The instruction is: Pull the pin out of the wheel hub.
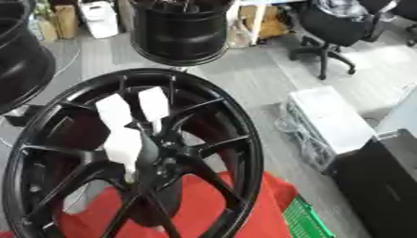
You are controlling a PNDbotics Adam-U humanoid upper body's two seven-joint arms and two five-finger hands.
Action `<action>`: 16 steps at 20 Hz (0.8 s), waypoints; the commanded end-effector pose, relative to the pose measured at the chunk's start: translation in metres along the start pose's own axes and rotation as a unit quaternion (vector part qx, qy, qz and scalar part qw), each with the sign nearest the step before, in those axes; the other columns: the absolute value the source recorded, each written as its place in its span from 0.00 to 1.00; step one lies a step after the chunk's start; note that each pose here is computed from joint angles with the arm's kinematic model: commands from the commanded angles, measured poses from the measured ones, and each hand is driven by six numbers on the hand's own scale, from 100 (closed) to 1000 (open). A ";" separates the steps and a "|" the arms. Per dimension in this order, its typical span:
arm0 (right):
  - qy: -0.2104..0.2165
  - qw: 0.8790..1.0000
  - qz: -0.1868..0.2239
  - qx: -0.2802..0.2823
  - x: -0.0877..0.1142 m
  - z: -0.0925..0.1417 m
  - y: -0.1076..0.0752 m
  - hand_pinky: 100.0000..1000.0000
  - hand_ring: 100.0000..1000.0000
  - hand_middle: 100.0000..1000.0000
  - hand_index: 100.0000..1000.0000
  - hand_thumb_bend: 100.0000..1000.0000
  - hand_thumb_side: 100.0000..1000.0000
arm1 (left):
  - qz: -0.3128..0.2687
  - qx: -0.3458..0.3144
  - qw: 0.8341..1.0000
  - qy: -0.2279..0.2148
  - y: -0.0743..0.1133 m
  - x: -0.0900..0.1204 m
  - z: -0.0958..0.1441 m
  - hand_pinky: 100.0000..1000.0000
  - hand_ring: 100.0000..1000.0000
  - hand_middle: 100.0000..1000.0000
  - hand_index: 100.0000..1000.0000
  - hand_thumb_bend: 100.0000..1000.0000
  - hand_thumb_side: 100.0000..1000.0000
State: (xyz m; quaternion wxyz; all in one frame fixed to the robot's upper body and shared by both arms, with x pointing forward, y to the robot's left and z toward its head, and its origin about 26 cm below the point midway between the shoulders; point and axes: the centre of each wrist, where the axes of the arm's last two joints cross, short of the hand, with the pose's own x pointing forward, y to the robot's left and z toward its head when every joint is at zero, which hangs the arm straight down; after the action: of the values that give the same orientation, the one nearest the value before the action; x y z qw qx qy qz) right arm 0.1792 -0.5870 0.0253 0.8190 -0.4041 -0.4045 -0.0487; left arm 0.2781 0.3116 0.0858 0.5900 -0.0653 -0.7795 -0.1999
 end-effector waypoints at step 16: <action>-0.374 0.908 -0.186 -0.045 0.110 0.061 0.084 0.37 0.51 0.61 0.73 0.00 0.42 | 0.002 -0.003 1.000 -0.010 -0.001 0.005 -0.003 0.62 0.44 0.60 0.76 0.02 0.97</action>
State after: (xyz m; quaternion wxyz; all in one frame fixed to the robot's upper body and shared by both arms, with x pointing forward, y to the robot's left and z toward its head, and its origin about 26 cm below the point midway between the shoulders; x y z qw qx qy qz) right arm 0.2447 -0.4709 0.0440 0.6083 -0.3464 -0.7105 -0.0719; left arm 0.2787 0.3078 0.0846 0.5890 -0.0740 -0.7802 -0.1973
